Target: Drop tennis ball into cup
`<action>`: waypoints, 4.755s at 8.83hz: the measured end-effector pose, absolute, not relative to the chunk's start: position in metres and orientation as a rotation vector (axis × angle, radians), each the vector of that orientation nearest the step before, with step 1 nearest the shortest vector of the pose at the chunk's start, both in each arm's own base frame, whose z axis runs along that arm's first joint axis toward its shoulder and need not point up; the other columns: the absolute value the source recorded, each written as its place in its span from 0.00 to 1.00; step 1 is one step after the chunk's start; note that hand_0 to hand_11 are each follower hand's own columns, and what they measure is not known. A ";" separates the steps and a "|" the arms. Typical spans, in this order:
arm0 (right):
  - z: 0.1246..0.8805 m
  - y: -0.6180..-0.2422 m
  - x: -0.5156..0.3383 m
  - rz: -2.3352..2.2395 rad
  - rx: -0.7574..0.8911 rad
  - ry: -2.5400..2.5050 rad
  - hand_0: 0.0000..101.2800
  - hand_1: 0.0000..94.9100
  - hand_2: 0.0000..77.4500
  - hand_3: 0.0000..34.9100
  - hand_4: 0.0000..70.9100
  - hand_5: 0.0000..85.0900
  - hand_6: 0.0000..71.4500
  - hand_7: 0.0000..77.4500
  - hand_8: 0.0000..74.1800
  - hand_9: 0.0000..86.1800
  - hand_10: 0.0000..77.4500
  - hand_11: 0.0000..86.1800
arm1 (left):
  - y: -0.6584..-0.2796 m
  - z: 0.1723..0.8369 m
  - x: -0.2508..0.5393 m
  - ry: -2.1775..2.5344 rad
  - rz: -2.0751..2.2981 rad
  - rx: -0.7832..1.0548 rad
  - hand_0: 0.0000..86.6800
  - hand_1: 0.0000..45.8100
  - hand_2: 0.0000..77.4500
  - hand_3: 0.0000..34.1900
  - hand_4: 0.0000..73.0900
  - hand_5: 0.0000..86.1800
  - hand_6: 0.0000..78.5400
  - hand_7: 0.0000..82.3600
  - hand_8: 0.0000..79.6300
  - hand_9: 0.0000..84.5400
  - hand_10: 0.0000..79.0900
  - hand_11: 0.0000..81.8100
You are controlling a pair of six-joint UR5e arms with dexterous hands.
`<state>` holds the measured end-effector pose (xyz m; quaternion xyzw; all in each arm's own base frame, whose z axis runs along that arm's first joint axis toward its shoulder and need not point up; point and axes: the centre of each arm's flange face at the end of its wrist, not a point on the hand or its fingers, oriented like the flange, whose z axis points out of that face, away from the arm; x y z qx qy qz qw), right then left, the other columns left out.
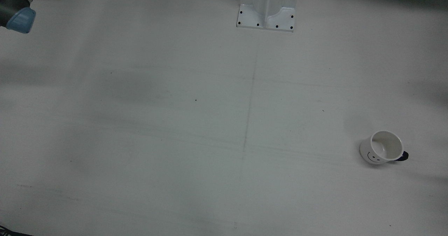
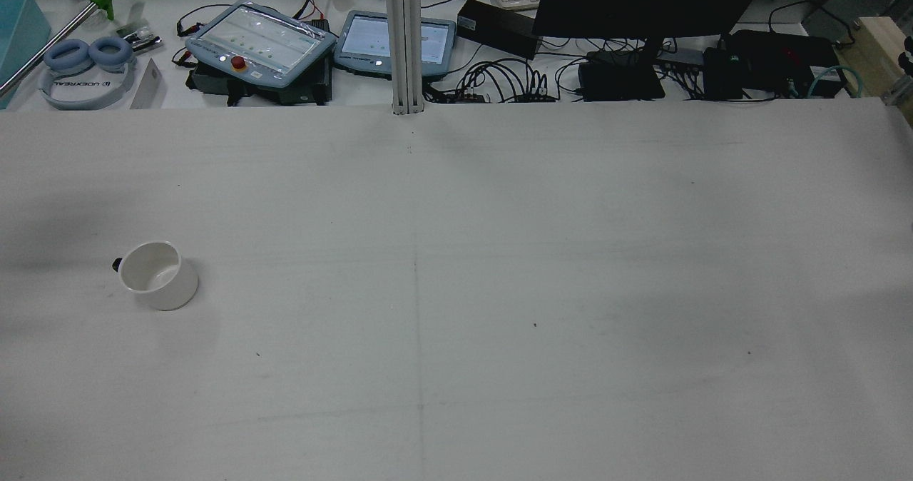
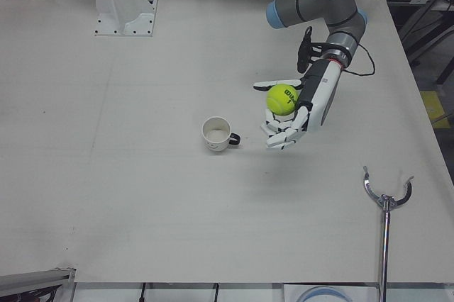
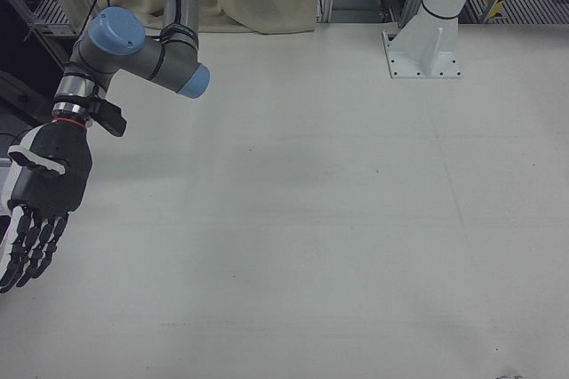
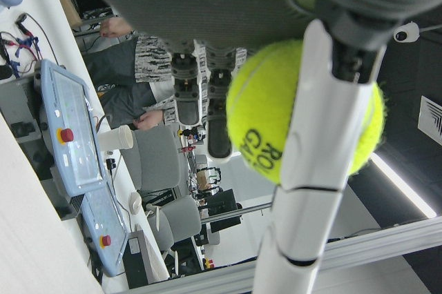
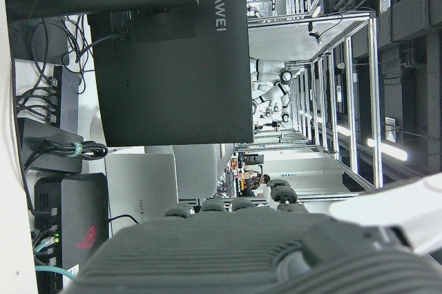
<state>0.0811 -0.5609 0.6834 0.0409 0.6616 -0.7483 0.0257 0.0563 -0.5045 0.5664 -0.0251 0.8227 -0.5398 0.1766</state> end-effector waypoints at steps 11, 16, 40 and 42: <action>0.684 -0.561 0.081 -2.313 0.126 2.045 0.00 0.01 0.01 0.00 0.00 0.00 0.00 0.00 0.00 0.00 0.00 0.01 | -0.493 0.549 0.198 2.272 -1.387 -0.170 0.83 0.57 0.08 0.00 0.08 0.24 0.73 0.63 0.45 0.54 0.20 0.33; 0.683 -0.561 0.081 -2.313 0.126 2.045 0.00 0.01 0.01 0.00 0.00 0.00 0.00 0.00 0.00 0.00 0.00 0.01 | -0.489 0.554 0.217 2.253 -1.375 -0.156 0.81 0.56 0.07 0.00 0.08 0.25 0.73 0.63 0.45 0.54 0.20 0.33; 0.683 -0.561 0.081 -2.313 0.126 2.045 0.00 0.01 0.01 0.00 0.00 0.00 0.00 0.01 0.00 0.00 0.00 0.01 | -0.510 0.550 0.166 2.274 -1.531 -0.154 0.74 0.60 0.03 0.00 0.05 0.10 0.20 0.19 0.08 0.11 0.08 0.15; 0.683 -0.561 0.081 -2.313 0.126 2.045 0.00 0.01 0.01 0.00 0.00 0.00 0.00 0.00 0.00 0.00 0.00 0.01 | -0.516 0.530 0.125 2.274 -1.546 -0.110 0.72 0.54 0.04 0.00 0.11 0.17 0.47 0.22 0.14 0.15 0.12 0.19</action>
